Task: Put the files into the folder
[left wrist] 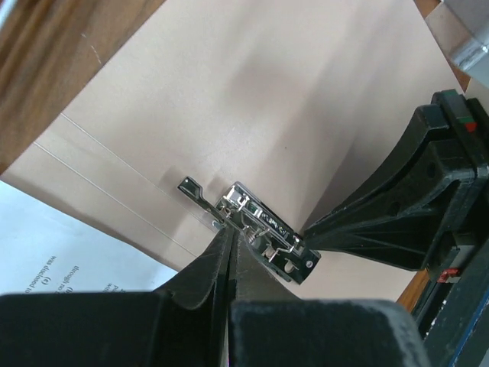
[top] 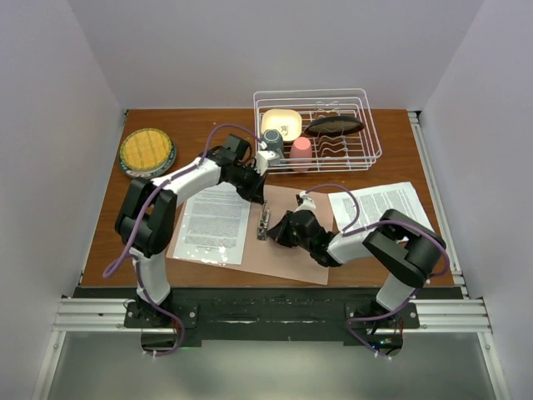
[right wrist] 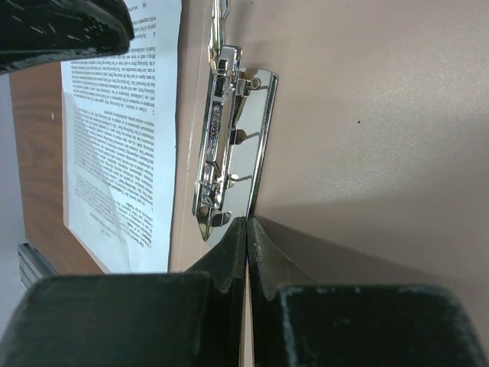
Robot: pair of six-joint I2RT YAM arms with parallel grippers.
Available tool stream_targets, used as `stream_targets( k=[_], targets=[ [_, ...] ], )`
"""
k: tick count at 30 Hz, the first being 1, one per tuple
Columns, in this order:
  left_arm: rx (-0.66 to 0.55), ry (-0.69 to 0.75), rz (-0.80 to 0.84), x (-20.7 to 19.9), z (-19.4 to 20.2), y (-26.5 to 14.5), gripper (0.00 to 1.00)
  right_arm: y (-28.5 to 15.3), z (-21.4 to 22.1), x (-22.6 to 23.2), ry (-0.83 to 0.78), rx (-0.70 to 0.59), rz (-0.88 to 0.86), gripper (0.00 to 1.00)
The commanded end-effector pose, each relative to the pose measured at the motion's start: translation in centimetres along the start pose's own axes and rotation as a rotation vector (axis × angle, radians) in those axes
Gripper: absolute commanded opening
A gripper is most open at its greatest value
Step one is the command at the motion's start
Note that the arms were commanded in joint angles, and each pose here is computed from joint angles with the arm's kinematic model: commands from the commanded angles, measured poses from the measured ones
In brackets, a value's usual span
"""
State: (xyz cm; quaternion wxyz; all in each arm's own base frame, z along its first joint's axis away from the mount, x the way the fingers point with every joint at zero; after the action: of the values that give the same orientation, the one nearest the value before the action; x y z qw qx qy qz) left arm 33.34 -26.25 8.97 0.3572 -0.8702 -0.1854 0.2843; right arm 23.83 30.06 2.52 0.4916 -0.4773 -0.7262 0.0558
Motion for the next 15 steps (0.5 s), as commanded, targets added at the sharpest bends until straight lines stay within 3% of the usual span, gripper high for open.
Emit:
stream_targets(
  k=[1, 4, 5, 14, 15],
  targets=[
    [-0.013, -0.003, 0.01, -0.1, -0.1, 0.0, 0.0, -1.7, 4.1, -6.2, -0.09, 0.165, 0.225, 0.0],
    [-0.022, -0.005, 0.0, 0.3, -0.4, -0.4, 0.0, -1.9, 3.6, -5.3, -0.093, 0.168, 0.211, 0.01],
    [-0.026, -0.002, -0.008, 0.6, -0.5, -0.7, 0.0, -2.0, 3.3, -5.1, -0.104, 0.166, 0.217, 0.11],
    [-0.001, -0.014, -0.133, 3.9, 2.1, -3.1, 0.0, -6.5, -6.2, 1.1, -0.169, -0.021, 0.206, 0.51],
    [0.017, -0.022, -0.132, 3.9, 3.0, -2.9, 0.0, -7.0, -6.9, 0.7, -0.155, -0.032, 0.237, 0.6]
  ],
)
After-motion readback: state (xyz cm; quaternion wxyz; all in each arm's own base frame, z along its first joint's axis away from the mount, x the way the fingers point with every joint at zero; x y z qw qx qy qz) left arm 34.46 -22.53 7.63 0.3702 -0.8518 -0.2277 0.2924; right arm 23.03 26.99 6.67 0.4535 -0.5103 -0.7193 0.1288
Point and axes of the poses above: each gripper's point midway between its finger pads, its own y axis out along the fingers, its own x axis along the line the jaws close on, z = x × y, the point moved 2 cm from there along -y, back along the fingers, and after that the axes turned 1 degree about -y, right-handed, at the moved point
